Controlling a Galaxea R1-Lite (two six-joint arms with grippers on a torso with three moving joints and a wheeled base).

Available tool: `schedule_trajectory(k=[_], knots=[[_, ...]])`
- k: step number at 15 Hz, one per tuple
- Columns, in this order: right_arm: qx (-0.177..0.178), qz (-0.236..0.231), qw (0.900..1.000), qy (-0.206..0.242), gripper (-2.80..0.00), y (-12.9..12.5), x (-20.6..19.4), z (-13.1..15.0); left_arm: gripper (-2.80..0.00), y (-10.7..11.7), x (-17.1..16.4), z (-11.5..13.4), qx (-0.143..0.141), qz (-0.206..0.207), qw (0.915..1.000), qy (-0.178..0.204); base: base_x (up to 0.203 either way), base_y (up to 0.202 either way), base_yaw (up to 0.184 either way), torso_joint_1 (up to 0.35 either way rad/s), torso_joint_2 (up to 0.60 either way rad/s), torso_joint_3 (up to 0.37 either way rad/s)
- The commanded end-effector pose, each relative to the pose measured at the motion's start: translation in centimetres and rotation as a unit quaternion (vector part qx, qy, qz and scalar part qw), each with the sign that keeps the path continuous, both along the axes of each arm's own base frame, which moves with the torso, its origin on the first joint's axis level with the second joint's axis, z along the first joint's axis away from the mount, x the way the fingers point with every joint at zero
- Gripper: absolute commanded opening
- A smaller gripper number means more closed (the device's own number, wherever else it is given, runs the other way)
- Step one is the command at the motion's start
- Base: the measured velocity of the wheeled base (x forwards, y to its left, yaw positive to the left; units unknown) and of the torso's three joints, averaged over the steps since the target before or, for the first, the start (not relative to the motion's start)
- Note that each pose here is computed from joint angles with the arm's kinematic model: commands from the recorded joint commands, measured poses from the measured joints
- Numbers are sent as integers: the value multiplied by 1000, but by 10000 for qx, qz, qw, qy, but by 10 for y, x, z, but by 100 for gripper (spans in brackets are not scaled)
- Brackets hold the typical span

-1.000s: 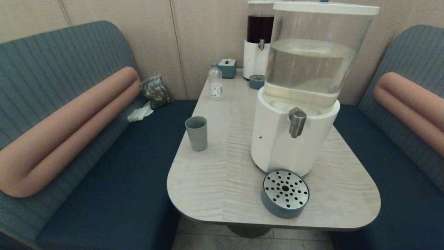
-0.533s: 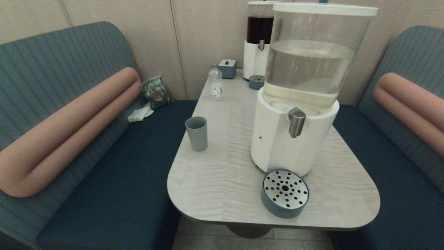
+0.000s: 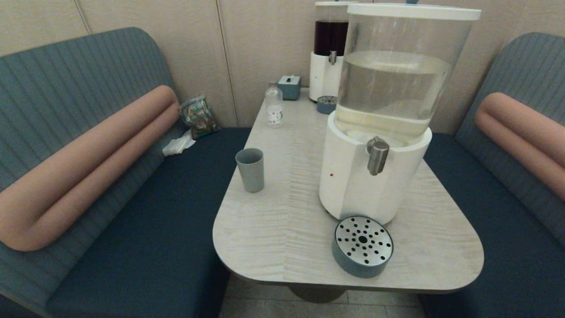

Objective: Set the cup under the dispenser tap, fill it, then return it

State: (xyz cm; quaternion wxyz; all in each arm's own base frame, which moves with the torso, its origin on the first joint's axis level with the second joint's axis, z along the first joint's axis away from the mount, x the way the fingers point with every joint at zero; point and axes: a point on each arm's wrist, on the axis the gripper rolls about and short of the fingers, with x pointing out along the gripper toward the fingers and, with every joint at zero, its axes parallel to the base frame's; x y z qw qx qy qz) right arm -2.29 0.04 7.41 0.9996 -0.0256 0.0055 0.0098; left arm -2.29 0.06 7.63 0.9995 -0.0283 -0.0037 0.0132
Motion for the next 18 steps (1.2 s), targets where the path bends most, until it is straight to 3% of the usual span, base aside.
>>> schedule_trajectory(k=[1,5,18], knots=[[3,0,10000,-11,-280,0,0,0,-280,0,0,0,51,-2,10000,9,0,0,0,0,0,0],[26,-5,10000,-11,-280,0,0,0,-280,0,0,0,-101,-3,9999,-31,0,0,0,0,0,0],[42,-5,10000,-18,-280,0,0,0,-280,0,0,0,-108,-11,9999,-24,0,0,0,0,0,0]])
